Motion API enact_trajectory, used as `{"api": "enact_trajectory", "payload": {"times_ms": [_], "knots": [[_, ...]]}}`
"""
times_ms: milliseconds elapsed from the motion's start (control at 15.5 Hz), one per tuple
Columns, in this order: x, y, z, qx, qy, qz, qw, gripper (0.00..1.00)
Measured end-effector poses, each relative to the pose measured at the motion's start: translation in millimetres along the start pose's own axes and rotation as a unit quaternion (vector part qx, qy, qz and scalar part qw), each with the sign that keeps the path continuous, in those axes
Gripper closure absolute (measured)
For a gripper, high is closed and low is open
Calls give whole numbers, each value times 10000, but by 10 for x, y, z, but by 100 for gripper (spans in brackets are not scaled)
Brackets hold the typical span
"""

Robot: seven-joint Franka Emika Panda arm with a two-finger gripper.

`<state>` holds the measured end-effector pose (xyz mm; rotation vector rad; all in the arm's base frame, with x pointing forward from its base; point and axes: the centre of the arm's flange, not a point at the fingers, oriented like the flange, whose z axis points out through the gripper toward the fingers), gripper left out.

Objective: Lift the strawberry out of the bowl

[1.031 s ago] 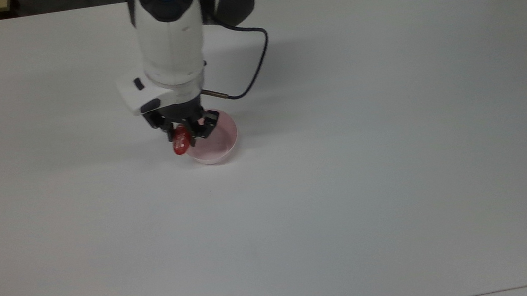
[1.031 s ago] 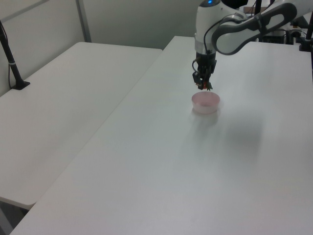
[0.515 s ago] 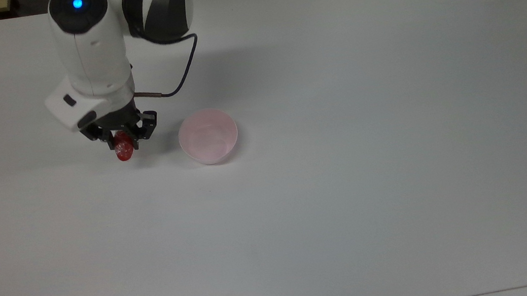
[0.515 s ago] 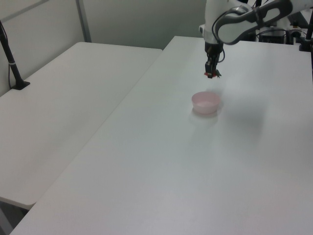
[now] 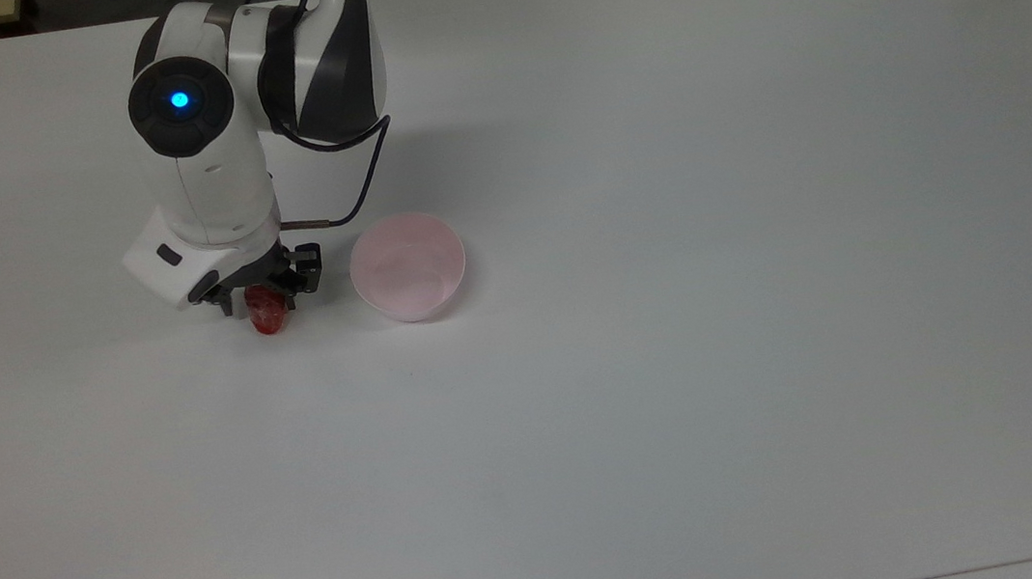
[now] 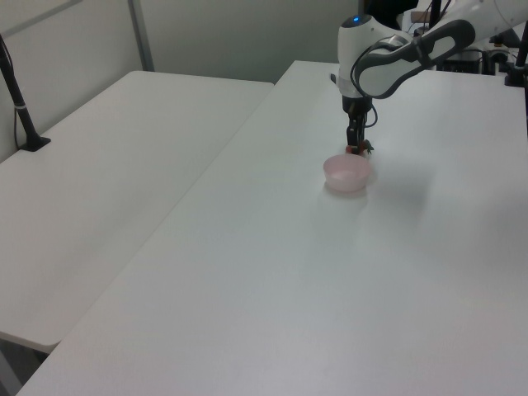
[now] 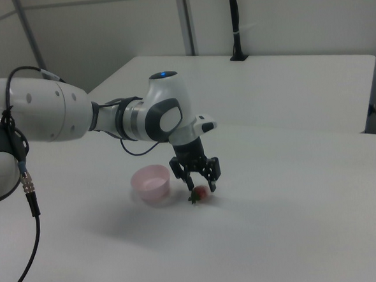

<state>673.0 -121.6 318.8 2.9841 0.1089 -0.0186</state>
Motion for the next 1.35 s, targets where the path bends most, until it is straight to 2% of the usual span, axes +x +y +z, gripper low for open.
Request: {"api": "enact_trajectory", "payload": {"times_ms": [193,515,709,838,1031,1224,1353], "knots": [[46,55,-370,-41,193,295,9994,1],[-310,-103,-1727,79,-102,606,9981,0],[-669,-401,-2545,309,-29,1106,9934,0],[-917,-561,-2891,526,-69,1210,9912,0],[-1152,-627,-3017,649,-50,1111,9917,0],[-1137,-634,-2965,652,145,697,9953,0],[-1088,-626,-2941,643,315,651,9953,0]]}}
